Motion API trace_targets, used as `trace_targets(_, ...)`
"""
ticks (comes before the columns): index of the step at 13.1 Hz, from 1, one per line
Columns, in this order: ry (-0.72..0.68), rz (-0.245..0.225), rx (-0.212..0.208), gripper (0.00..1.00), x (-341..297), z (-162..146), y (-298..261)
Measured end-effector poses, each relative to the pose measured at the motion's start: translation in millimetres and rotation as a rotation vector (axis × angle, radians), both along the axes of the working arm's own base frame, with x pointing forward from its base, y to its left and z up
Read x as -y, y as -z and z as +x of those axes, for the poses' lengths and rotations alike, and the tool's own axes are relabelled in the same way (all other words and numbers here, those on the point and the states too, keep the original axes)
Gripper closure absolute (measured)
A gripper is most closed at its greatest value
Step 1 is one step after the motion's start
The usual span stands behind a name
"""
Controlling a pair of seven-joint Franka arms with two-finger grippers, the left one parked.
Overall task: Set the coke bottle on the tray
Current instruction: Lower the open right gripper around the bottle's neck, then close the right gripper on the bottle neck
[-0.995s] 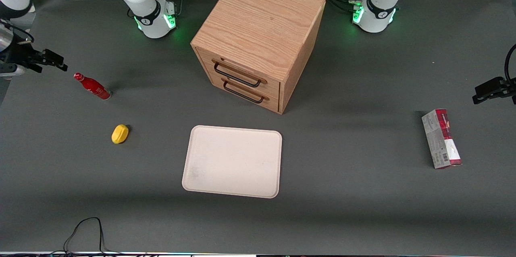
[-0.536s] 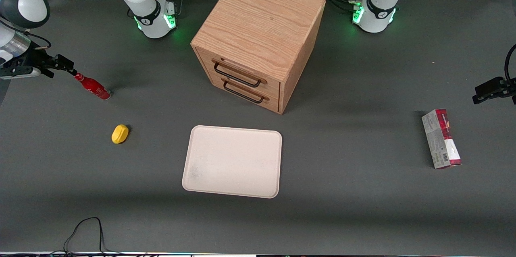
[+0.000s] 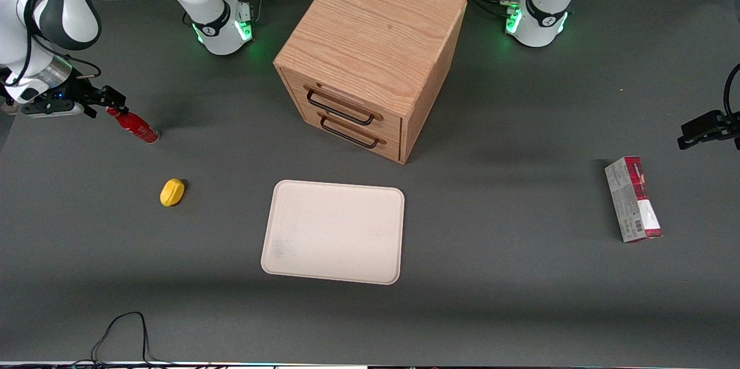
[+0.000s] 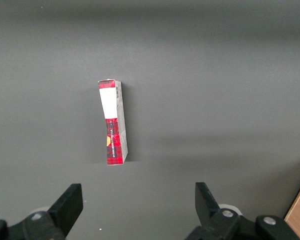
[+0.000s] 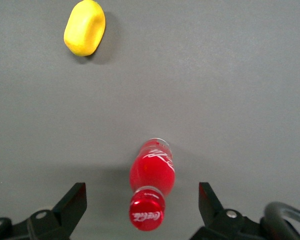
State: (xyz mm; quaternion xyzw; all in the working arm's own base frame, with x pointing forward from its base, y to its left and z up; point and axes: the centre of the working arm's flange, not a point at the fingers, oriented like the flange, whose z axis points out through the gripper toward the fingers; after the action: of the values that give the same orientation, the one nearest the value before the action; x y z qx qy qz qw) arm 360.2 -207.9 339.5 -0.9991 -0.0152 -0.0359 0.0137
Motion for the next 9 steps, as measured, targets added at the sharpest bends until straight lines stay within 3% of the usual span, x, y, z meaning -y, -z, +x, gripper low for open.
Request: trace_targets(9, -0.004, -0.002, 0.004, 0.04, 6.1, -9.9, 19.3)
